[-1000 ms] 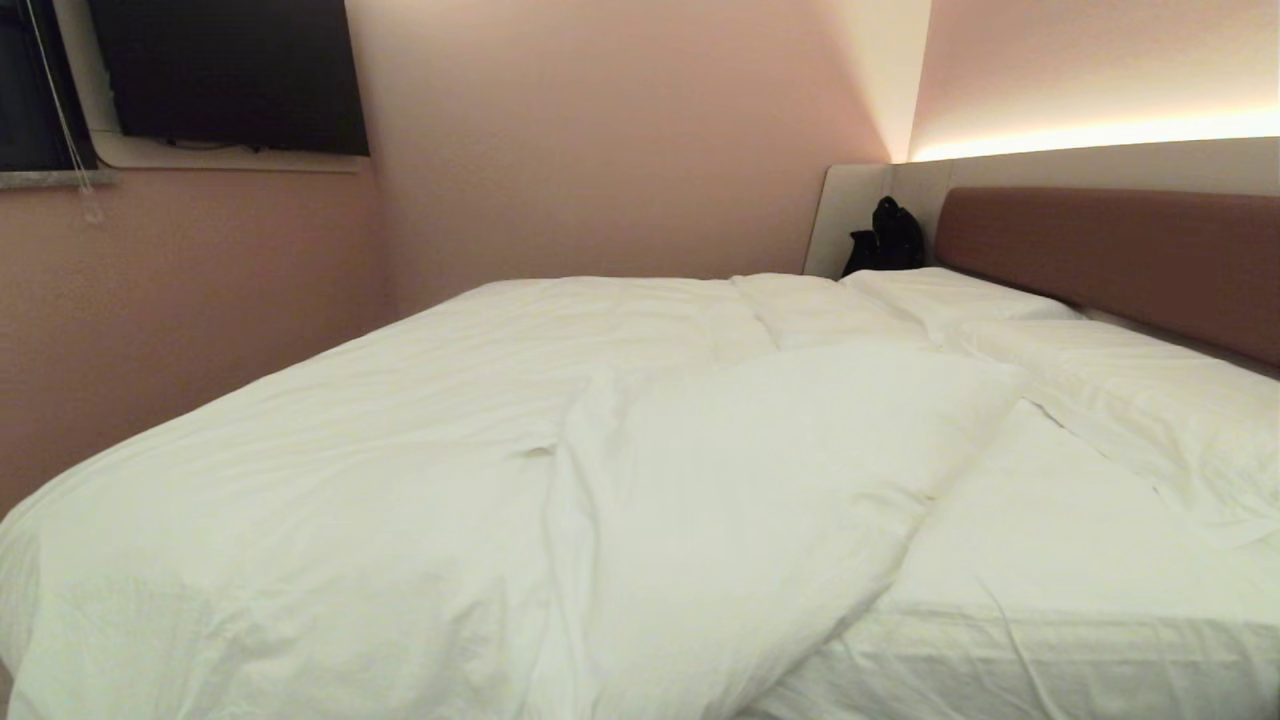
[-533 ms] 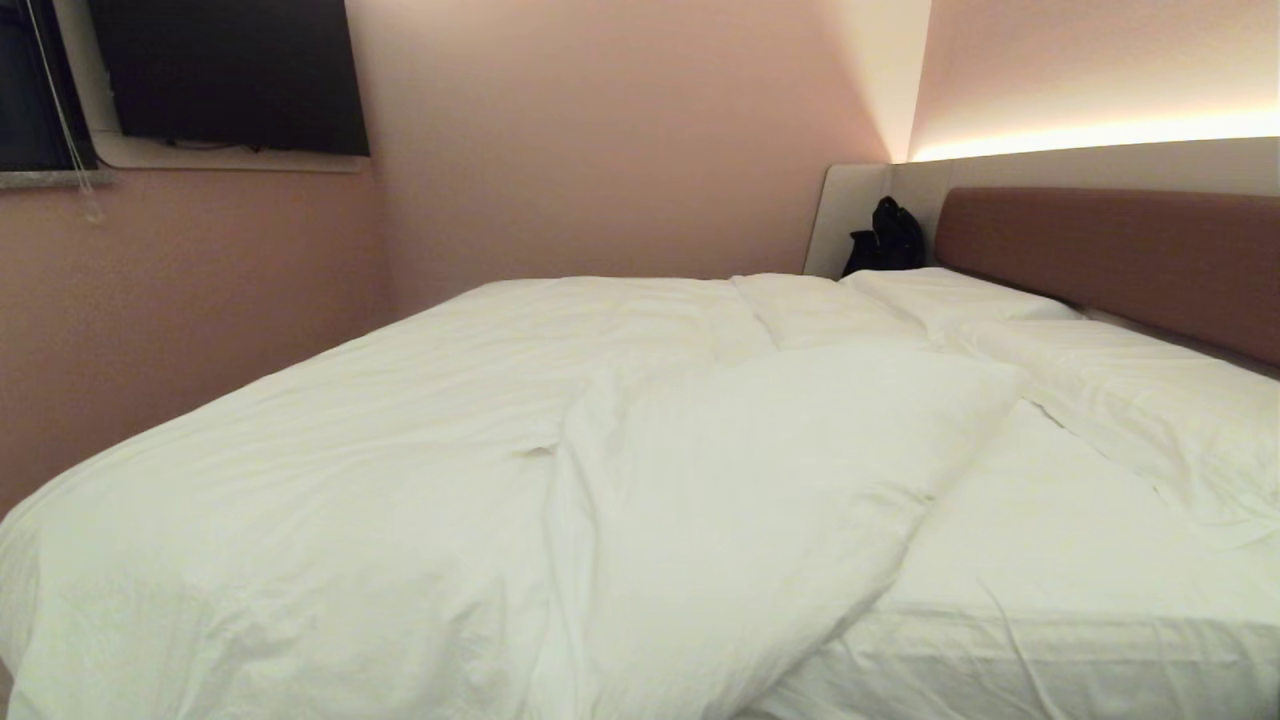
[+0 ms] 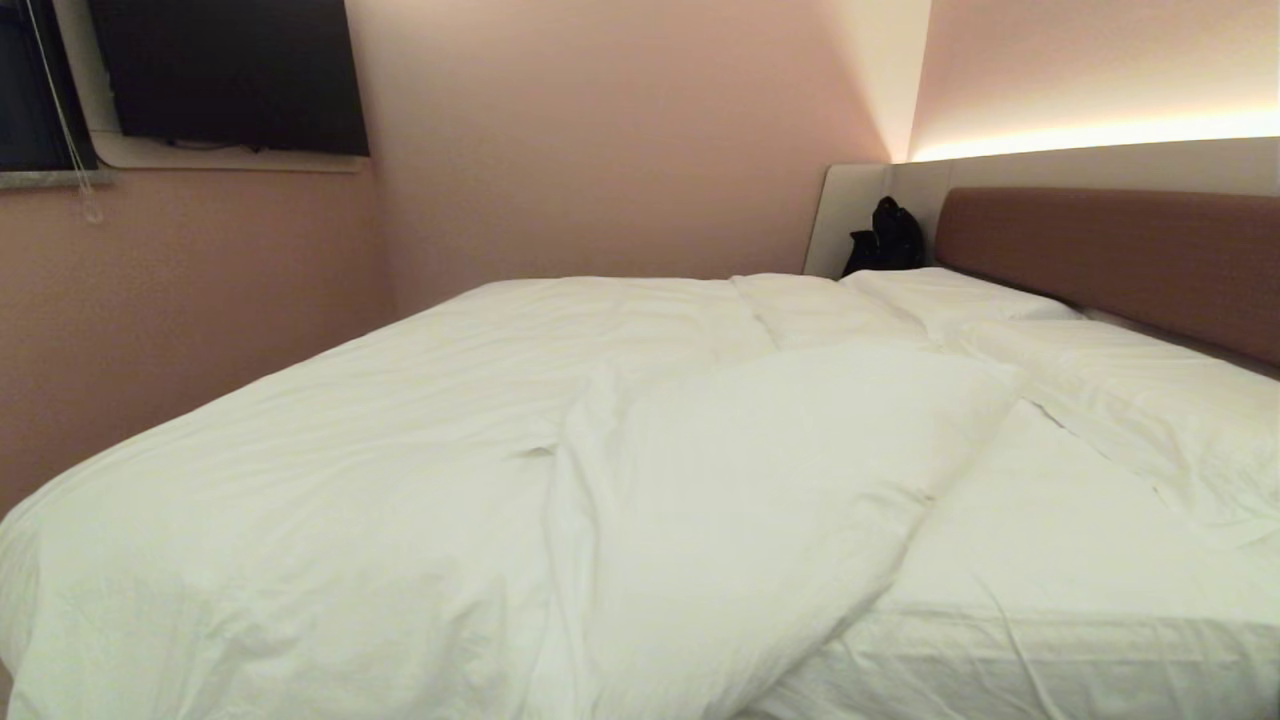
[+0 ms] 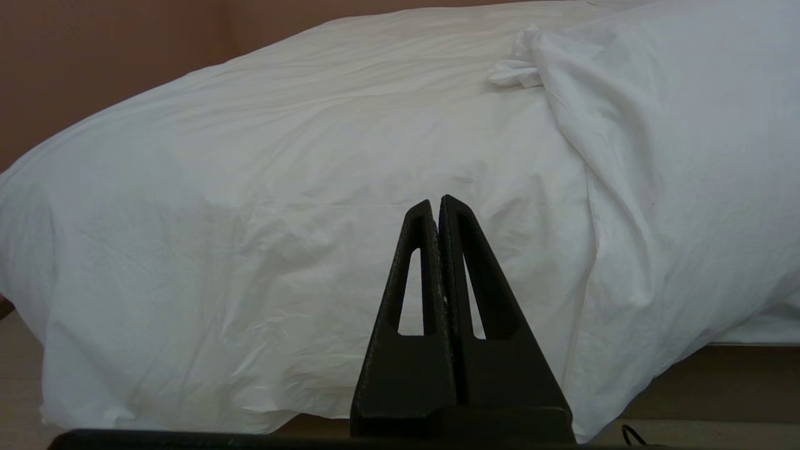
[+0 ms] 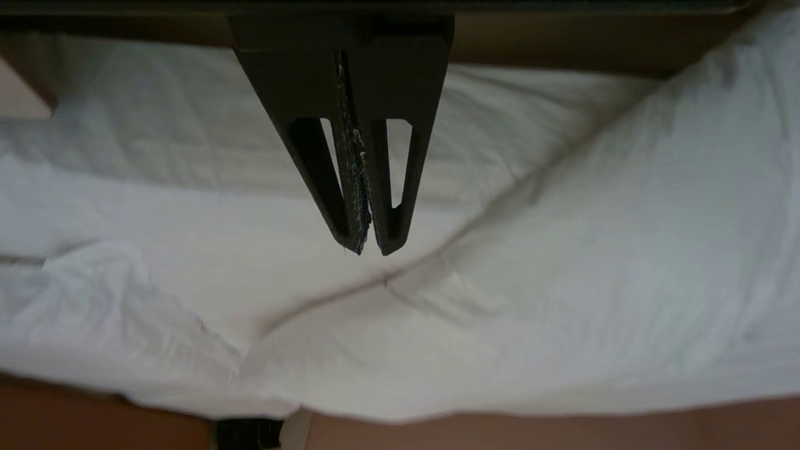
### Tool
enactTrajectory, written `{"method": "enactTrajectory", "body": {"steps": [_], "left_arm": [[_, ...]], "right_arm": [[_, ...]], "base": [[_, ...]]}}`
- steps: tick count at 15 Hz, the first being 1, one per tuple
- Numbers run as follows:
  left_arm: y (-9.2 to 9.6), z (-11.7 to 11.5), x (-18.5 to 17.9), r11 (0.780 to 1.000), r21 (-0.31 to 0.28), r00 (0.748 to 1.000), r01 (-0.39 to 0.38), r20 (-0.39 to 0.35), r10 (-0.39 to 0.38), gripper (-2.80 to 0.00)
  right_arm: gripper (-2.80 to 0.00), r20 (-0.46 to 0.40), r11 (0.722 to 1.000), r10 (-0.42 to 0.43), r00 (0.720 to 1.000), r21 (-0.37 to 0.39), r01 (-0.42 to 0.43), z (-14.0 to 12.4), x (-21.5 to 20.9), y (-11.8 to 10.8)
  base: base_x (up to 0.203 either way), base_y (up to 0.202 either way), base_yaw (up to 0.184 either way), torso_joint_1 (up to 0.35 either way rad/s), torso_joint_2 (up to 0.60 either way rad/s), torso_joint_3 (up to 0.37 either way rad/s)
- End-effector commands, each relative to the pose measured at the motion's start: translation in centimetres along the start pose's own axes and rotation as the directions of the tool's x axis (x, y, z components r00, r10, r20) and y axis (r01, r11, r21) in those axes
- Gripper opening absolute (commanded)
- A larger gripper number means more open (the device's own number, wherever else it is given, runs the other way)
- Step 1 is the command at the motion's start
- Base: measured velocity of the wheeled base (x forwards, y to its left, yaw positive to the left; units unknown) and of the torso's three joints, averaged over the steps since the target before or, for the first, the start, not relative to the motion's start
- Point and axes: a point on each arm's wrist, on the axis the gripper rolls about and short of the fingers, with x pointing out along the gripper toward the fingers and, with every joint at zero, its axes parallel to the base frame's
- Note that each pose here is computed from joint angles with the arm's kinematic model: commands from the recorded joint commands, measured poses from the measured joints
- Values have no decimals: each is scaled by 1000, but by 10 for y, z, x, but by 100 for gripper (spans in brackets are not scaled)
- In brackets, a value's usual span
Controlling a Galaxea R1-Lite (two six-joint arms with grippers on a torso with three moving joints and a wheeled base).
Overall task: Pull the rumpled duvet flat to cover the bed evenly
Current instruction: Hold the folded corner of the quilt
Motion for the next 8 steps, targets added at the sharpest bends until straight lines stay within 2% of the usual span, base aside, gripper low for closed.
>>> {"method": "enactTrajectory", "body": {"steps": [1, 5, 8], "left_arm": [[0, 0, 0, 1000, 1, 1000, 0, -1, 0, -280], [0, 0, 0, 1000, 1, 1000, 0, -1, 0, -280], [0, 0, 0, 1000, 1, 1000, 0, -1, 0, -280]], "right_arm": [[-280, -63, 1000, 22, 998, 1, -22, 25, 0, -1], [-280, -179, 996, 89, 980, 23, -86, 82, 44, -2], [-280, -269, 990, 138, 953, 49, -129, 117, 113, -3]], "base": [[0, 0, 0, 0, 0, 0], [0, 0, 0, 0, 0, 0], [0, 0, 0, 0, 0, 0]]}}
